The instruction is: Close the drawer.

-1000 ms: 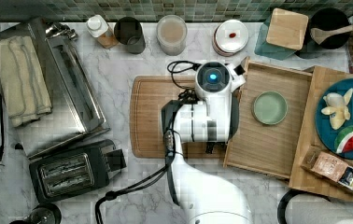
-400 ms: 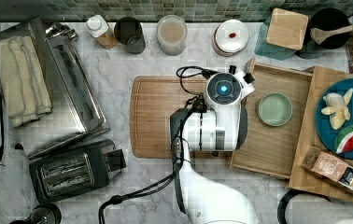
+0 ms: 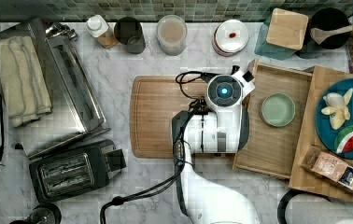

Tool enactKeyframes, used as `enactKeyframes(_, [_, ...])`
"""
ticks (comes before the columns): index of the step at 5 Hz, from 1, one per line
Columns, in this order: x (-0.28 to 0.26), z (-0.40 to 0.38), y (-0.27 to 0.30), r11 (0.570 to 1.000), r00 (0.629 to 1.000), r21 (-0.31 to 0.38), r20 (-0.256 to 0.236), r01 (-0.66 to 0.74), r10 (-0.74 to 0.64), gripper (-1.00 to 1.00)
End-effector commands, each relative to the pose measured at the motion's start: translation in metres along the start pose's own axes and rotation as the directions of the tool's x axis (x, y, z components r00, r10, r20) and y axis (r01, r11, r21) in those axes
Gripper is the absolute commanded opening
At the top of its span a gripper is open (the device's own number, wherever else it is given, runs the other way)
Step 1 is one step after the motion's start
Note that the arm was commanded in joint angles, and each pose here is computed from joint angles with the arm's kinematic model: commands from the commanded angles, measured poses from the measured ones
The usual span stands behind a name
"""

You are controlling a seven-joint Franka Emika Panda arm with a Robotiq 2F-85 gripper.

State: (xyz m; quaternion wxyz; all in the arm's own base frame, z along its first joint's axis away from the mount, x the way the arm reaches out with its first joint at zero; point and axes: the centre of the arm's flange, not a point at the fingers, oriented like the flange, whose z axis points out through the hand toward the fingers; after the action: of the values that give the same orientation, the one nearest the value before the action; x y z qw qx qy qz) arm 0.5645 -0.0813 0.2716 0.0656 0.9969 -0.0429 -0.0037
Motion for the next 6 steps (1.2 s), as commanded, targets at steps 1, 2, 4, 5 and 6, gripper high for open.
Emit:
enactKeyframes(1, [-0.039,0.000,0.149,0.973,0.988,-0.175,0.018,-0.150,0.156,-1.00])
enactKeyframes(2, [-0.041,0.002,0.180,0.963,0.984,-0.208,0.011,-0.171,0.177,-1.00])
enactKeyframes(4, [-0.048,0.013,0.270,0.963,0.993,-0.248,0.016,-0.107,0.114,-1.00])
enactKeyframes(5, [-0.044,0.011,0.306,0.961,0.993,-0.266,0.064,-0.081,0.101,-1.00])
enactKeyframes(6, [-0.043,0.000,0.322,0.954,0.983,-0.276,0.102,-0.117,0.150,-1.00])
